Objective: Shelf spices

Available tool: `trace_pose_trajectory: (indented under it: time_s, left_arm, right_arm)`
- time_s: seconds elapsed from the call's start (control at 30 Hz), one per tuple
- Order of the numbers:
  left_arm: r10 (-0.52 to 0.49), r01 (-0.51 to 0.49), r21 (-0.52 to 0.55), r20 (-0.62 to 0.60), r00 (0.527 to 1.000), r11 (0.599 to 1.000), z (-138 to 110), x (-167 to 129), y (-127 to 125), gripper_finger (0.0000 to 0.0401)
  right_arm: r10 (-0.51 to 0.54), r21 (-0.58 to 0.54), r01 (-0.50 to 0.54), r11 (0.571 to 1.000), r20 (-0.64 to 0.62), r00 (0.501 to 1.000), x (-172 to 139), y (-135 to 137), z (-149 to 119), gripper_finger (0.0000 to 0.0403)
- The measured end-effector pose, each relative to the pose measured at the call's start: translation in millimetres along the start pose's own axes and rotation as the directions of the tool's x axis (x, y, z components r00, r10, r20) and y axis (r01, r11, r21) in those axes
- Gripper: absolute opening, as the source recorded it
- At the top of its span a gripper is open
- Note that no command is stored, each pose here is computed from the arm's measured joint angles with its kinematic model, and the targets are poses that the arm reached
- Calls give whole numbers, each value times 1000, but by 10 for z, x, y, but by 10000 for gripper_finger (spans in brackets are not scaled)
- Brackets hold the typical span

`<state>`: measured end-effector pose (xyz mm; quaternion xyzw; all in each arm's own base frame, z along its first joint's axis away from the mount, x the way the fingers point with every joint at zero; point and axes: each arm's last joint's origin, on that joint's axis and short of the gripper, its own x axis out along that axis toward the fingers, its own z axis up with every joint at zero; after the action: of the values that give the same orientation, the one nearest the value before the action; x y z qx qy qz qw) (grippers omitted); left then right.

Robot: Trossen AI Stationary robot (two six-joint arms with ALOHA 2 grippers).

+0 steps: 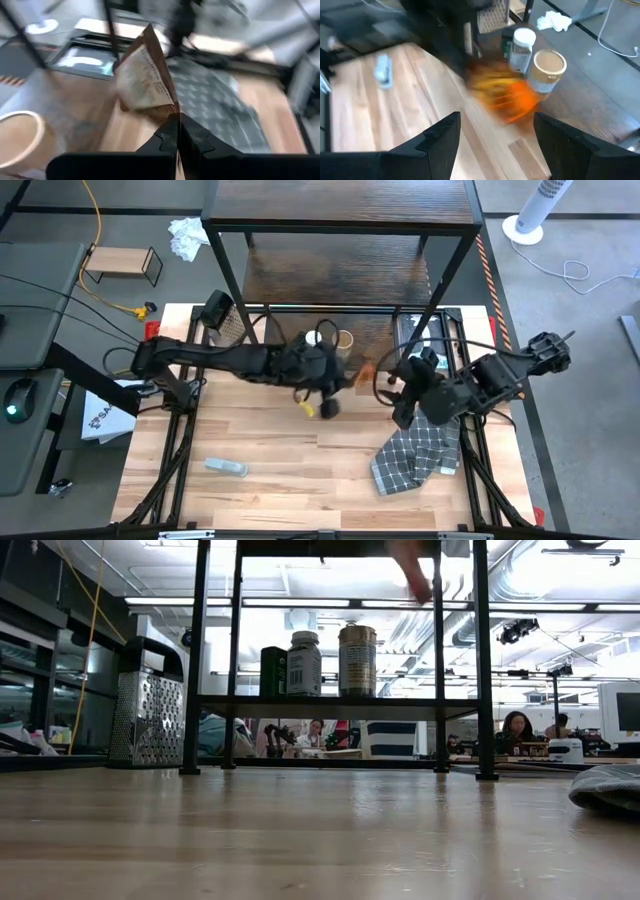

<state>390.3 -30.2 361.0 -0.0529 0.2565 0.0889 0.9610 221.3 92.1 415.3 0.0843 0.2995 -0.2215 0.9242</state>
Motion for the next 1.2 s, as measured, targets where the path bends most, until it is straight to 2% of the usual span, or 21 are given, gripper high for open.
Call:
trace_pose_trajectory:
  time_s: [0.13,0.27,0.33,0.43,0.67,0.9,1.1,1.2]
  left_arm:
    - [-103,117,157,-95,990,981,-51,-244,-119,0]
    - [-73,108,227,-157,985,968,-116,-399,-175,0]
    - [-67,99,233,-144,987,967,-107,-413,-186,0]
    - [-34,60,229,-115,993,972,-84,-395,-175,0]
    - [-19,43,226,-107,994,973,-78,-374,-158,0]
    - [-77,112,251,-146,986,961,-121,-397,-231,0]
    - [-89,128,270,-150,985,954,-137,-414,-286,0]
    - [-76,112,270,-139,987,956,-128,-411,-279,0]
  right_arm:
    - [-19,-57,17,998,-28,999,98,20,-100,248]
    - [60,-95,-63,993,-39,997,159,86,-101,248]
    - [131,-102,-132,986,-19,991,168,142,-54,248]
    - [177,-96,-173,980,25,984,231,222,12,248]
    - [107,-101,-105,989,14,994,436,256,16,248]
    - [113,-150,-104,983,53,992,465,278,63,248]
    - [237,-148,-237,960,-14,971,507,322,65,248]
    - [242,-149,-242,959,-14,970,564,363,66,248]
